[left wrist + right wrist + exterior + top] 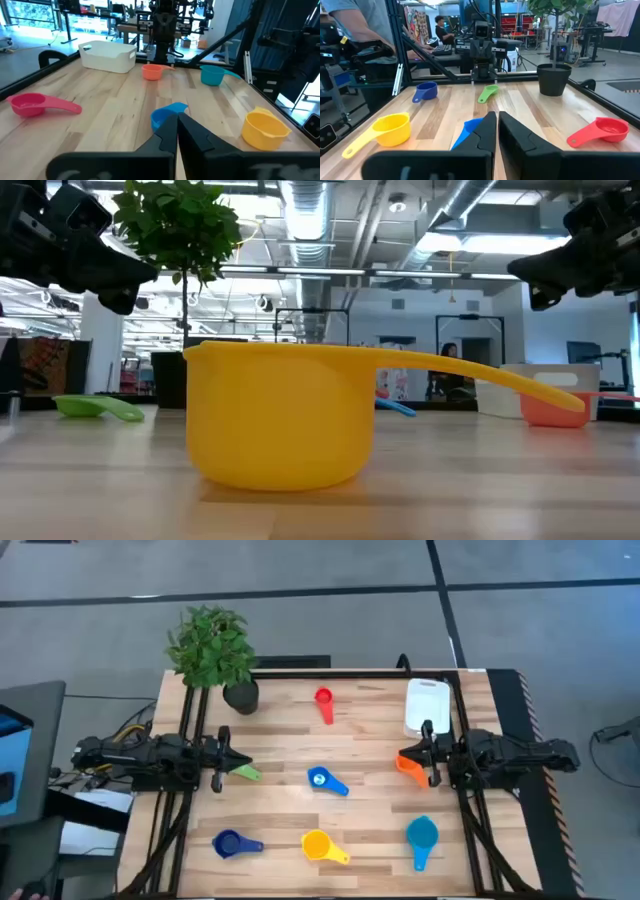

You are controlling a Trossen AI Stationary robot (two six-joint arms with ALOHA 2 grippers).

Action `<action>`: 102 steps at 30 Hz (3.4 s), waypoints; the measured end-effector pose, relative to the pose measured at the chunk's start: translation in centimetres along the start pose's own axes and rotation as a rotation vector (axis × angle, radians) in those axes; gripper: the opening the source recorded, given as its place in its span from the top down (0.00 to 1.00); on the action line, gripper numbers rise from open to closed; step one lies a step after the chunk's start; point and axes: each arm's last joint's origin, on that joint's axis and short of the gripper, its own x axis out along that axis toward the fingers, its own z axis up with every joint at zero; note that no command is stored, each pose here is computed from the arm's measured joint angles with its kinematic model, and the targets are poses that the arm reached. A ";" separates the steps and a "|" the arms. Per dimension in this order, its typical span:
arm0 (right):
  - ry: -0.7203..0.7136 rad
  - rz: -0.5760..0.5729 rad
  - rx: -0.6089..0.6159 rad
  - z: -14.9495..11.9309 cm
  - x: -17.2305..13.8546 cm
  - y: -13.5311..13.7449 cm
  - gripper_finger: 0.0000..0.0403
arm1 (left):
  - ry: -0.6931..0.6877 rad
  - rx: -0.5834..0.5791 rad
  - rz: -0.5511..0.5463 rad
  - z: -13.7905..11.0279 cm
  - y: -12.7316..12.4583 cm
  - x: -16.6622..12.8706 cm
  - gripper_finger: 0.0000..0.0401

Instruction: Nest measuring cups in basket

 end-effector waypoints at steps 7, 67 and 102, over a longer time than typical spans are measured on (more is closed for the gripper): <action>0.000 0.000 0.000 0.0 0.0 0.0 0.89 | 0.001 0.000 0.000 0.0 0.0 0.0 1.00; 0.000 0.000 0.000 0.0 0.0 0.0 0.89 | 0.000 0.000 0.000 0.0 0.0 0.0 1.00; -0.391 -0.200 0.515 3.0 -0.6 -0.8 0.92 | -0.229 -0.791 0.183 1.2 0.6 0.0 1.00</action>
